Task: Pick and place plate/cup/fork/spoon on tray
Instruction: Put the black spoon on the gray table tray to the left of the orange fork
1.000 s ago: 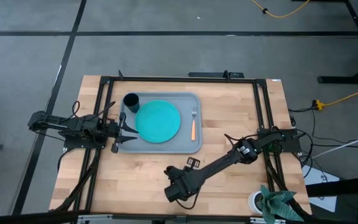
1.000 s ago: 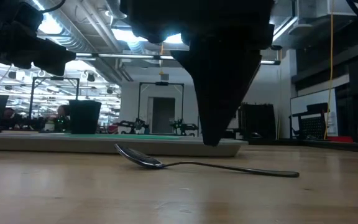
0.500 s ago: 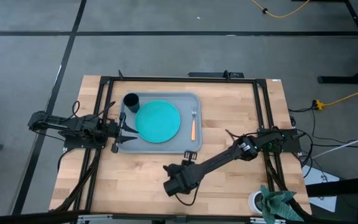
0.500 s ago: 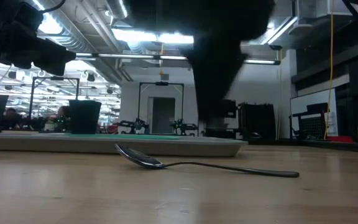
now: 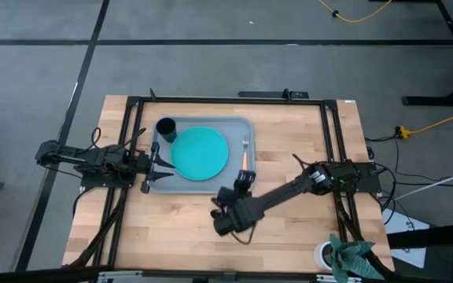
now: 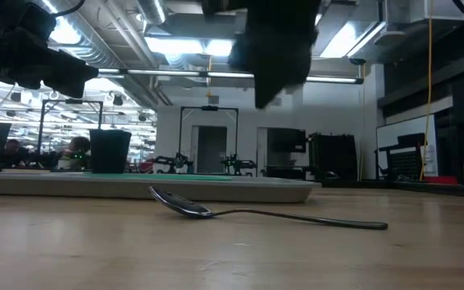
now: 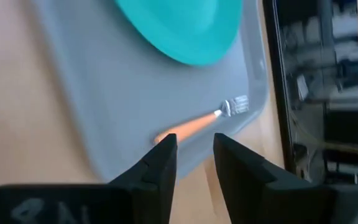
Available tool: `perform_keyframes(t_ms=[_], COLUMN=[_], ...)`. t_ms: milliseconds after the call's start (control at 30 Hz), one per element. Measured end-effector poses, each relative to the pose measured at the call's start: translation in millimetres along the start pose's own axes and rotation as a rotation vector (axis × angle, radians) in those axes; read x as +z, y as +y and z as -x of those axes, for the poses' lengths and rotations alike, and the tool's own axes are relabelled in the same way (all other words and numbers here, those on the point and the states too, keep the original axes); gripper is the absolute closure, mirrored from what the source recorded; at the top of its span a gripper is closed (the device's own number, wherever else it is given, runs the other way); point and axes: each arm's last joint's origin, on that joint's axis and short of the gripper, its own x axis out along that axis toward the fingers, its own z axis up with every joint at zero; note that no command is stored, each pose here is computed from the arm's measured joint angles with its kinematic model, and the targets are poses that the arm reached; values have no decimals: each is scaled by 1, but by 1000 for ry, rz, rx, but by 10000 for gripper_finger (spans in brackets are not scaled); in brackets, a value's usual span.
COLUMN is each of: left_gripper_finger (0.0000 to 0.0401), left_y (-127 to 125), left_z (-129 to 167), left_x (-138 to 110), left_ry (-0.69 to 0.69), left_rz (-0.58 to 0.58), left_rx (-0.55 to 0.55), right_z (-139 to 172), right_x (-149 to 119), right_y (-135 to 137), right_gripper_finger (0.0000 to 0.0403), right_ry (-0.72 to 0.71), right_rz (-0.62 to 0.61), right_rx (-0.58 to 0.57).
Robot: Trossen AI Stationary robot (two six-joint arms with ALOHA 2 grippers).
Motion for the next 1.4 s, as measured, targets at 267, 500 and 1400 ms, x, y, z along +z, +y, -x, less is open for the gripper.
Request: perform_keyframes(t_ms=[267,500,1400], left_gripper_finger=[291,291,291], left_y=[0,0,0], left_z=[0,0,0], left_x=[0,0,0], left_ry=[0,0,0], left_rz=[0,0,0], left_rx=[1,0,1], right_z=[-33,-53,-37], right_x=[-12,-34,-40], right_y=[-31,-70,-45], right_gripper_finger=[289,289,289], right_ry=[4,-47,-326], right_rz=[-28,-171,-133], right_rx=[77,392,634])
